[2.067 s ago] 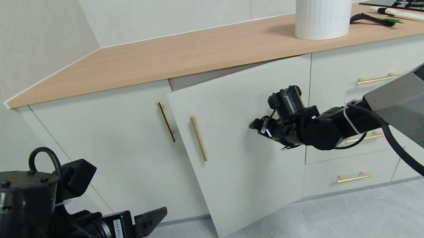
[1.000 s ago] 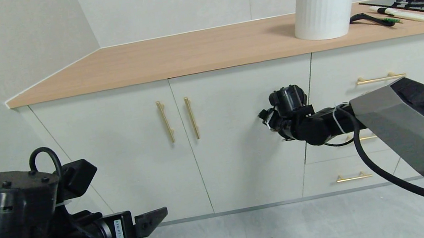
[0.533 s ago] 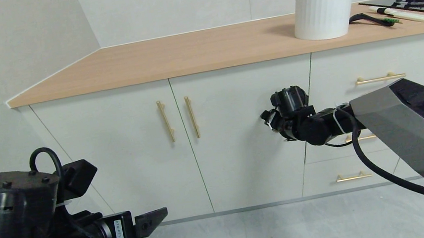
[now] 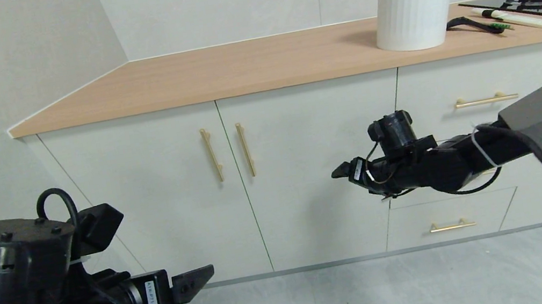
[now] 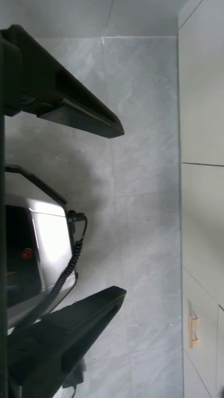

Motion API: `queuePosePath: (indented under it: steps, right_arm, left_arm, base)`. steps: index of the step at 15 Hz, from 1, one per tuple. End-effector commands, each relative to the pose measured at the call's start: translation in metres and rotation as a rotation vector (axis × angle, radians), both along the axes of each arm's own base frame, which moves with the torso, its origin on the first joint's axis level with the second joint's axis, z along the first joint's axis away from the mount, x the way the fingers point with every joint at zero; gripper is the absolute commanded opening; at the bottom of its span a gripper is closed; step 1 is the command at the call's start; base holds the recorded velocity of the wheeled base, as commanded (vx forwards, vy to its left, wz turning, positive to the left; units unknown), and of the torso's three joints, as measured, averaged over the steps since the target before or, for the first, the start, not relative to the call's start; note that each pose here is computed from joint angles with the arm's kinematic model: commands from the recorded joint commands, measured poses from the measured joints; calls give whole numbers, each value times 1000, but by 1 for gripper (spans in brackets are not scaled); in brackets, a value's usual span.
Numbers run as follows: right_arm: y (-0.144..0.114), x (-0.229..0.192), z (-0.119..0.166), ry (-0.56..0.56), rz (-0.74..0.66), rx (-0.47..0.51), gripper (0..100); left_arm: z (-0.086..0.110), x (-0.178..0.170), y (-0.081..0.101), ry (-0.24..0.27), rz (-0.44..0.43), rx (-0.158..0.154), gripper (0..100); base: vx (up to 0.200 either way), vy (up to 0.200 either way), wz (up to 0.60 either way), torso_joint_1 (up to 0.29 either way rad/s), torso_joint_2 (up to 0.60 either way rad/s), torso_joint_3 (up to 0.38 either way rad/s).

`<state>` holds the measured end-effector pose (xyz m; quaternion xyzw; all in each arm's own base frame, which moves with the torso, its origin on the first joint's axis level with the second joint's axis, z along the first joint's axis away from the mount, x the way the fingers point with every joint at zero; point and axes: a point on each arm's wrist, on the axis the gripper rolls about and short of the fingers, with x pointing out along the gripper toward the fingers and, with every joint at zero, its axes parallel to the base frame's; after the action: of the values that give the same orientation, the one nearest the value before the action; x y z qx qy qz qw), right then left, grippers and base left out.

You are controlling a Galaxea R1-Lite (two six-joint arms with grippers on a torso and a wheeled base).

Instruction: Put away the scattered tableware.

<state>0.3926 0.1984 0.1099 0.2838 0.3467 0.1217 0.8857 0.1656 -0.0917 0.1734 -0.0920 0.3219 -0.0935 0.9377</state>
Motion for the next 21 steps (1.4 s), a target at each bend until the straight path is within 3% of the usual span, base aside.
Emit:
queuePosePath:
  steps: [1,4,7,9,11,15,17,19,21]
  right_arm:
    - [-9,-23,32,-53,41,3,100]
    - [-11,-41,50,-97,63,-21,100]
    - [-33,-82,88,-197,20,-70,100]
    - [-57,-120,114,-285,-10,-89,100]
    - [-82,-164,135,-427,-28,-139,100]
    - [-134,-262,162,-723,-50,-210,100]
    - [-158,-304,165,-836,-113,-251,100]
    - [-183,-339,156,-922,-234,-364,100]
    - [-197,-366,144,-960,-336,-436,100]
  left_arm:
    - [1,0,0,-3,2,-2,100]
    - [4,-2,1,-18,0,-8,100]
    - [19,-8,9,-90,16,-30,100]
    - [36,-20,22,-187,26,-31,100]
    - [50,-35,35,-286,28,-6,100]
    - [65,-80,61,-464,49,9,100]
    - [66,-105,74,-558,70,31,100]
    - [63,-133,85,-661,98,55,100]
    - [57,-161,95,-759,135,108,100]
  base:
    - [0,0,0,0,0,0]
    - [0,0,0,0,0,0]
    - [0,0,0,0,0,0]
    - [0,0,0,0,0,0]
    - [0,0,0,0,0,0]
    - [0,0,0,0,0,0]
    - [0,0,0,0,0,0]
    - [0,0,0,0,0,0]
    - [0,0,0,0,0,0]
